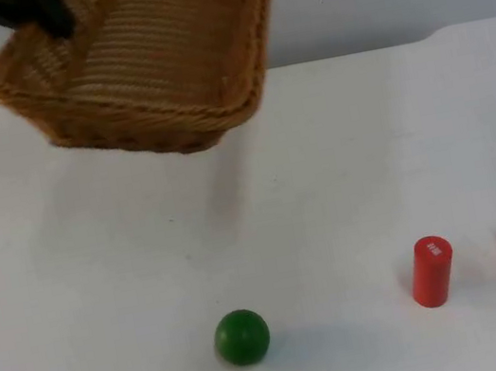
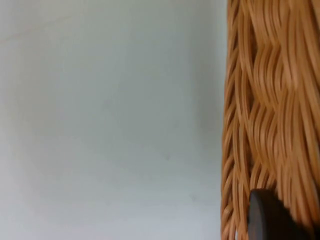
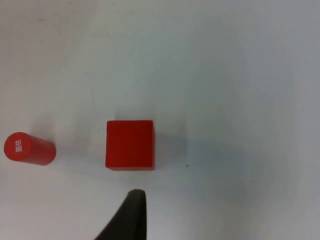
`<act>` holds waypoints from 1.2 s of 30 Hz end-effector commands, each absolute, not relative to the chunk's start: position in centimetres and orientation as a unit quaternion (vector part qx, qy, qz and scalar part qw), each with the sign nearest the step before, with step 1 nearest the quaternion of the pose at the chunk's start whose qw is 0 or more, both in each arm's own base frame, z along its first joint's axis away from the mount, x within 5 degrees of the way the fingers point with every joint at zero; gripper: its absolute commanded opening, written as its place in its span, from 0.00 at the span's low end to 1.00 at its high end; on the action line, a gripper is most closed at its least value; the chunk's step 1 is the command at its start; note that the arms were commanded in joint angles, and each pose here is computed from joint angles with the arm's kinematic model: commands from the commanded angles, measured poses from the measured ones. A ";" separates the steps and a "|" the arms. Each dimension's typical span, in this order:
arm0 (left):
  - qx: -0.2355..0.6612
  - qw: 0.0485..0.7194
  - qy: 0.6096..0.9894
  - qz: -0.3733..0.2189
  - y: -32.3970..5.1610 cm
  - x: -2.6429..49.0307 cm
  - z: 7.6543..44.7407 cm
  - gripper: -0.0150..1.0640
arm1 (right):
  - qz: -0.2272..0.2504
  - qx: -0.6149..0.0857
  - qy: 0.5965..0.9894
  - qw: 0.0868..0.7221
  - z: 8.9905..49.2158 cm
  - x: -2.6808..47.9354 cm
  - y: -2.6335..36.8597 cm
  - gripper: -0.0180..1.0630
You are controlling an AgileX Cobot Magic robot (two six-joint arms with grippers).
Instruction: Pick up the basket with the left hand and place the object to the left of the red cylinder into the basket with the right hand.
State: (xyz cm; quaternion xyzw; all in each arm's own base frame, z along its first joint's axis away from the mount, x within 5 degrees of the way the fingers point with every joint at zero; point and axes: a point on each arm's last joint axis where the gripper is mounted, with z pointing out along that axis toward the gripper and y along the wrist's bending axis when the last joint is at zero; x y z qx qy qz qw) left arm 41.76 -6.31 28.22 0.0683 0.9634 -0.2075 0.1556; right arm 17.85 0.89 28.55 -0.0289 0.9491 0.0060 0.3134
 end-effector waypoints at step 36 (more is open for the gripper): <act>-0.066 0.153 0.956 -0.241 2.3 20.7 24.4 0.01 | 0.167 -0.351 0.848 0.359 28.6 16.4 12.4 0.99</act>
